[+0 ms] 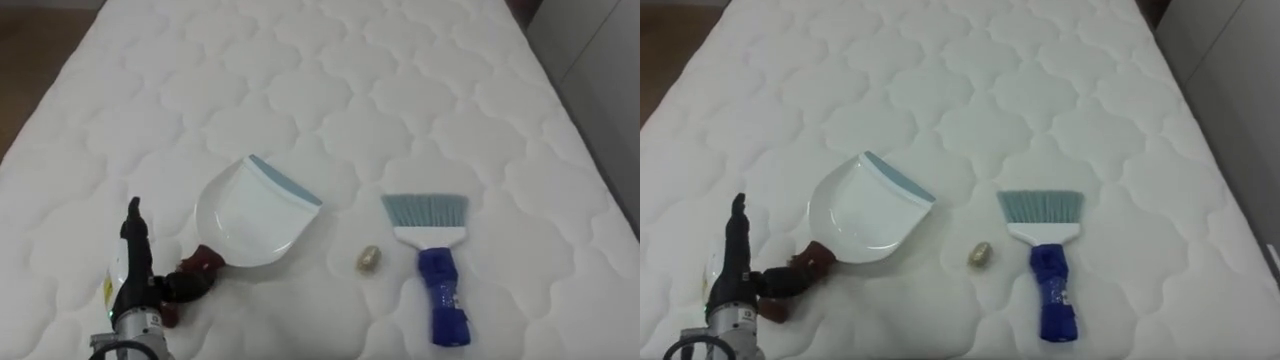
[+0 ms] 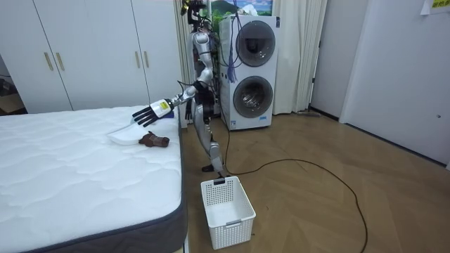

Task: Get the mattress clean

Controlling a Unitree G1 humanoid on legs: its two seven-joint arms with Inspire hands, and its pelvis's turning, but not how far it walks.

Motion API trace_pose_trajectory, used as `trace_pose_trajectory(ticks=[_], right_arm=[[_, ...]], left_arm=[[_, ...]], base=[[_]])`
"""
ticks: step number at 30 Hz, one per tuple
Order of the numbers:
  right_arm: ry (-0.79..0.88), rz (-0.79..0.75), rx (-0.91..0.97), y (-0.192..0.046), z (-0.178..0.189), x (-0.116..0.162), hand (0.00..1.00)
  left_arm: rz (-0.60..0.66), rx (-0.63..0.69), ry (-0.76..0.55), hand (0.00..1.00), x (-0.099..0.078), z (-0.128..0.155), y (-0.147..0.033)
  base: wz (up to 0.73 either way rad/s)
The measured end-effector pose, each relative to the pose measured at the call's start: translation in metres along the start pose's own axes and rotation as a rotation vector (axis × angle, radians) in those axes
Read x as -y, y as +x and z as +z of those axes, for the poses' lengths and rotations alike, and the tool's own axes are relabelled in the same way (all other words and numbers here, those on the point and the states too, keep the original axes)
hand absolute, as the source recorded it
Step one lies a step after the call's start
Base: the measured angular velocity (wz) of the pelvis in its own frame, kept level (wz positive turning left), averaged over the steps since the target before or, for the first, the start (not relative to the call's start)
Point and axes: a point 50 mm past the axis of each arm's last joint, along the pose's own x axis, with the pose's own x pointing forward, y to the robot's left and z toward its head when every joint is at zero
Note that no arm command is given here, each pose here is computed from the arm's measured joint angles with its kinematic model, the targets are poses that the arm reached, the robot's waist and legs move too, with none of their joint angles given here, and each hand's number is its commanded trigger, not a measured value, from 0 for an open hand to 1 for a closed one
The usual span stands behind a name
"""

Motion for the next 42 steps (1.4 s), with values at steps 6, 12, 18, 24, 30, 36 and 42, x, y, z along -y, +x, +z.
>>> trace_pose_trajectory(ticks=[6,12,18,24,30,36,42], right_arm=[[0.034,-0.004,0.001,0.000,-0.001,0.001,0.00],[0.038,-0.009,0.008,0.000,0.002,0.001,0.00],[0.049,-0.009,0.008,0.000,0.001,0.001,0.00],[0.055,-0.005,0.009,0.000,0.002,0.000,0.00],[0.042,-0.001,0.013,0.001,0.004,0.000,0.00],[0.045,-0.003,0.016,0.001,0.005,0.000,0.00],[0.081,-0.009,0.015,0.001,0.004,0.000,0.00]], left_arm=[[-0.078,-0.042,0.045,0.00,0.012,-0.009,0.001],[-0.116,-0.110,0.092,0.00,0.014,-0.027,-0.004],[-0.120,-0.110,0.092,0.00,0.014,-0.028,-0.004],[-0.126,-0.111,0.092,0.00,0.014,-0.028,-0.004],[-0.151,-0.113,0.103,0.00,0.015,-0.028,-0.005],[-0.157,-0.141,0.115,0.00,0.016,-0.035,-0.007],[-0.159,-0.168,0.128,0.00,0.016,-0.038,-0.007]], base=[[-0.01],[-0.02],[0.00],[-0.02],[-0.01],[0.00],[0.00]])
